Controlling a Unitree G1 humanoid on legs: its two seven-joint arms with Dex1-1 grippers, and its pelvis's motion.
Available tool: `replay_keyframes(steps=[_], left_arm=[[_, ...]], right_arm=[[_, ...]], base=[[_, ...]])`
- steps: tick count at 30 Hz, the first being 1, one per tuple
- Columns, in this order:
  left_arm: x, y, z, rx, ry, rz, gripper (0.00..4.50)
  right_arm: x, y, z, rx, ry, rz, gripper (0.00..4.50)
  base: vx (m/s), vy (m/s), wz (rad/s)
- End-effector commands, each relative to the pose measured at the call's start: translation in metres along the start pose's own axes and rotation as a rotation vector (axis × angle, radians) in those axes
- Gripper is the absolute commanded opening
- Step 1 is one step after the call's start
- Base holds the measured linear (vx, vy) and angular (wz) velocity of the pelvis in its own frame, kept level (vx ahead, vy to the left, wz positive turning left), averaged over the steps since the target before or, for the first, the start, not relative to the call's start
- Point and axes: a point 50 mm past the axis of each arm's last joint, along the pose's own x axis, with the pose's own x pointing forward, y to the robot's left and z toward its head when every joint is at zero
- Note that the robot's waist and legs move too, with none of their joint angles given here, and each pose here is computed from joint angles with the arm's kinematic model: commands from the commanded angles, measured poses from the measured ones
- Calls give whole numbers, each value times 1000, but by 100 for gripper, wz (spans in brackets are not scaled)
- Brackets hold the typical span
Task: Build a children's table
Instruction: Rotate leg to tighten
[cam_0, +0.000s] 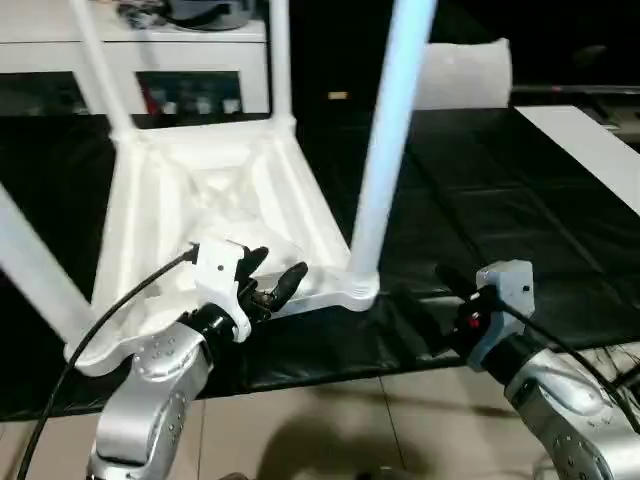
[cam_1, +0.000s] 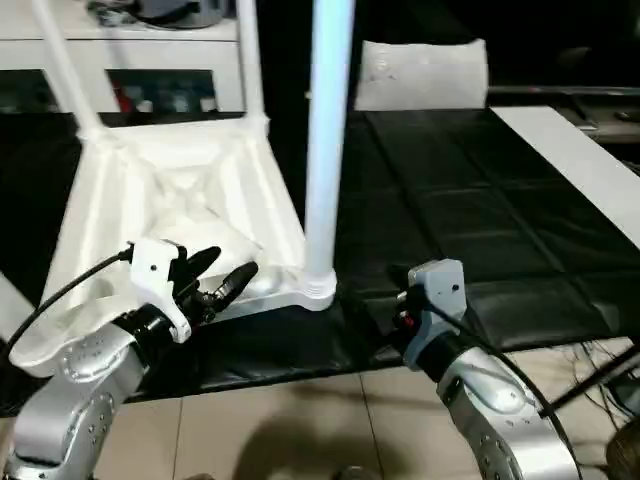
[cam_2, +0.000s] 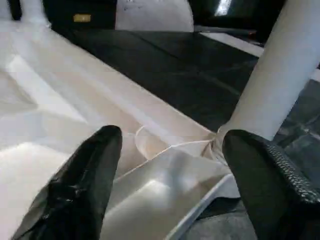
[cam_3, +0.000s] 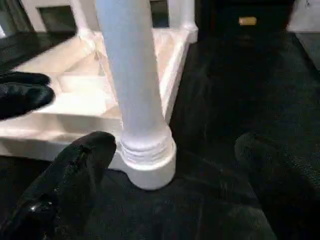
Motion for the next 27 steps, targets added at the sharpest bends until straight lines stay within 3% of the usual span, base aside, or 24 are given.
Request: replay_keyframes(steps=[1, 4, 7, 15, 27], left_arm=[[-2, 2, -3, 3, 3, 62, 385], [-1, -2, -3, -15, -5, 72, 413], [0, -4, -4, -41, -4, 93, 413], [-1, 2, -5, 47, 40, 91, 413], [-4, 7, 4, 33, -5, 73, 413]], right_arm=[[-1, -1, 4, -20, -1, -30, 450], [-1, -3, 5, 7, -21, -62, 450], [-2, -2, 5, 16, -19, -67, 450], [-4, 0, 1, 2, 10, -78, 450], [-1, 2, -3, -21, 18, -83, 450]], base=[[-25, -24, 37], [34, -129, 71], [31, -259, 43], [15, -196, 6], [1, 28, 0]])
